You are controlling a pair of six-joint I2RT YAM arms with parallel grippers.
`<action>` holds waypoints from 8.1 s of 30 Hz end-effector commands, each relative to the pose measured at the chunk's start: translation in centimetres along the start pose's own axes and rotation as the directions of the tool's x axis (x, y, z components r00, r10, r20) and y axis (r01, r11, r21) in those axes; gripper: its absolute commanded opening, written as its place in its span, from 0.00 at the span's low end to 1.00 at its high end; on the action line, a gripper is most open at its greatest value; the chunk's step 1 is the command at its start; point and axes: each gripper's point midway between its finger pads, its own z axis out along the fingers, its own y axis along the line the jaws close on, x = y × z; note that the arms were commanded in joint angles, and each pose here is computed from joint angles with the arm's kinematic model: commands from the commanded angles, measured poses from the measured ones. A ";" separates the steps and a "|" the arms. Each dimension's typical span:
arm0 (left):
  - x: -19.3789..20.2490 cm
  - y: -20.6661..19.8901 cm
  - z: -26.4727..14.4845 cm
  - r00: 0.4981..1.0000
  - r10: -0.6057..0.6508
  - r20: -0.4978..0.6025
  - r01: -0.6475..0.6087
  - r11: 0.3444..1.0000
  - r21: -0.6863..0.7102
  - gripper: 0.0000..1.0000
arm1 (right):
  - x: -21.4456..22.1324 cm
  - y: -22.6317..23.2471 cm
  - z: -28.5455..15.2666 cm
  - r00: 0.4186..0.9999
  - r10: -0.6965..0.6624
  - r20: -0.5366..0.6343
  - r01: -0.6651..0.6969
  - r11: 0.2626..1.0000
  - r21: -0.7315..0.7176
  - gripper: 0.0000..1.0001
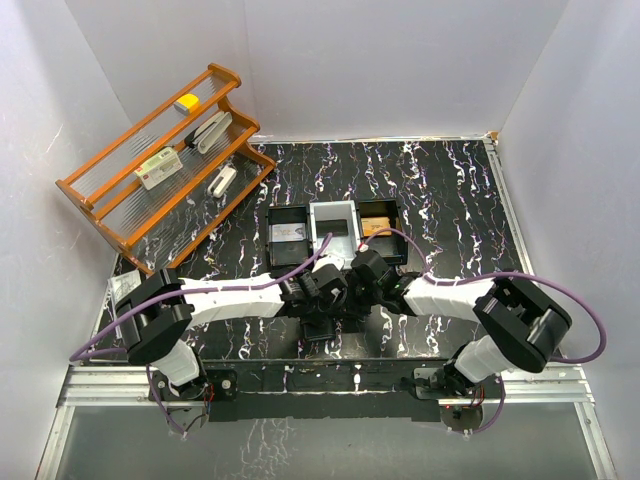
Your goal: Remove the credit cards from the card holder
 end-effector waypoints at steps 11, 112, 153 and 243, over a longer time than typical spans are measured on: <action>2.2 1.0 -2.1 0.987 0.057 -0.148 -0.064 0.997 -0.045 0.42 | 0.2 1.5 -0.1 1.000 -0.019 -0.004 0.019 0.996 -0.089 0.00; 2.4 4.9 -1.5 0.958 -0.286 0.014 0.286 0.958 -0.014 0.39 | 0.0 1.1 -0.3 1.000 0.013 -0.016 -0.014 1.000 -0.022 0.06; -6.1 -0.9 -7.7 0.921 -0.367 0.130 0.292 0.871 0.396 0.00 | -1.5 3.8 -2.1 0.995 -0.090 -0.030 0.090 0.996 -0.005 0.71; 3.3 6.9 -2.9 0.970 -0.242 0.030 0.244 0.968 -0.066 0.00 | -2.8 5.7 -2.0 0.979 -0.201 -0.040 0.196 0.974 -0.110 0.68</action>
